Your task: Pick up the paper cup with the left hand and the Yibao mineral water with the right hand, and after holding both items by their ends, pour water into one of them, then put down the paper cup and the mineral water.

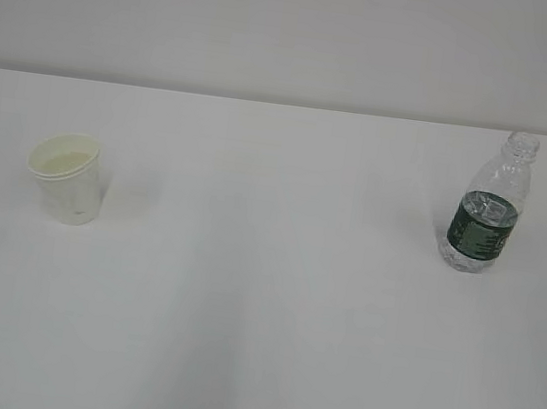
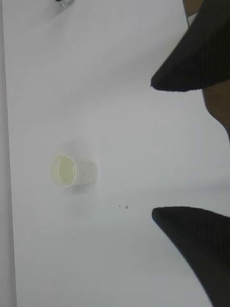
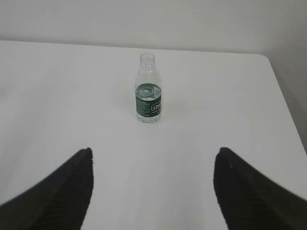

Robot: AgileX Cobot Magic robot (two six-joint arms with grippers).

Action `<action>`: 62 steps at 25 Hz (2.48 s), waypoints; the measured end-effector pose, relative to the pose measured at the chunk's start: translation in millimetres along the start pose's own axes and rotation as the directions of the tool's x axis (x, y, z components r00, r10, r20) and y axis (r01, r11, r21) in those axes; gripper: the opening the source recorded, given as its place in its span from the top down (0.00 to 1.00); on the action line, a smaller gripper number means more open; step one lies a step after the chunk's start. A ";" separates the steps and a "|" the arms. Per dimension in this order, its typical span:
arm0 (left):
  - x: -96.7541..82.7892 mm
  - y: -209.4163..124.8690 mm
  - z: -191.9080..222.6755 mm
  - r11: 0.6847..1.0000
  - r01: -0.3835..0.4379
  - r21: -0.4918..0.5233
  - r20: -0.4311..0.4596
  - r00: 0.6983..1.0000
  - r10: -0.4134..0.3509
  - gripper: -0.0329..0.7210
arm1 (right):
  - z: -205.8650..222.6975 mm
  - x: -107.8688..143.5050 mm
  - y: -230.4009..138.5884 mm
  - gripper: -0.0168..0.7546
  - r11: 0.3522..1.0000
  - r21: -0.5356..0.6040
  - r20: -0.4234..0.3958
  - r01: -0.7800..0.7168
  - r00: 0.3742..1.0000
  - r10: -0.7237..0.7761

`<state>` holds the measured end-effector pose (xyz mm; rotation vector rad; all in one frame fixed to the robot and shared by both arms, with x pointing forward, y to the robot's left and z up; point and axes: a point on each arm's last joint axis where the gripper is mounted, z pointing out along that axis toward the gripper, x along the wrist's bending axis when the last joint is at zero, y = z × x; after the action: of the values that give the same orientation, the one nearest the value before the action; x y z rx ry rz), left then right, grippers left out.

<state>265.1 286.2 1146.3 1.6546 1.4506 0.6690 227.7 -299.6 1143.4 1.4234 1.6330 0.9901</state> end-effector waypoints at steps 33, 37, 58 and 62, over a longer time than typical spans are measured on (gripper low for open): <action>-1.6 -0.9 0.0 1.000 0.008 0.010 0.018 1.000 -0.008 0.27 | 9.6 -0.1 -67.2 0.21 0.995 0.101 0.034 -0.022 0.999 0.019; -1.8 -1.0 0.0 1.000 0.009 0.011 0.019 1.000 -0.009 0.27 | 9.5 -2.4 -67.2 0.21 0.995 0.101 0.060 -0.029 0.998 0.023; -2.1 -1.6 0.0 1.000 0.010 0.018 0.023 1.000 -0.010 0.27 | 22.5 -4.2 -77.0 0.21 0.988 0.154 0.082 -0.020 0.997 0.008; -2.1 -1.6 0.0 1.000 0.010 0.018 0.023 1.000 -0.010 0.27 | 27.3 -4.1 -79.7 0.24 0.987 0.162 0.081 -0.019 0.997 0.006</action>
<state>263.8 284.2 1145.2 1.6622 1.4519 0.6315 219.1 -308.3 1060.0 1.5627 1.6788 0.8104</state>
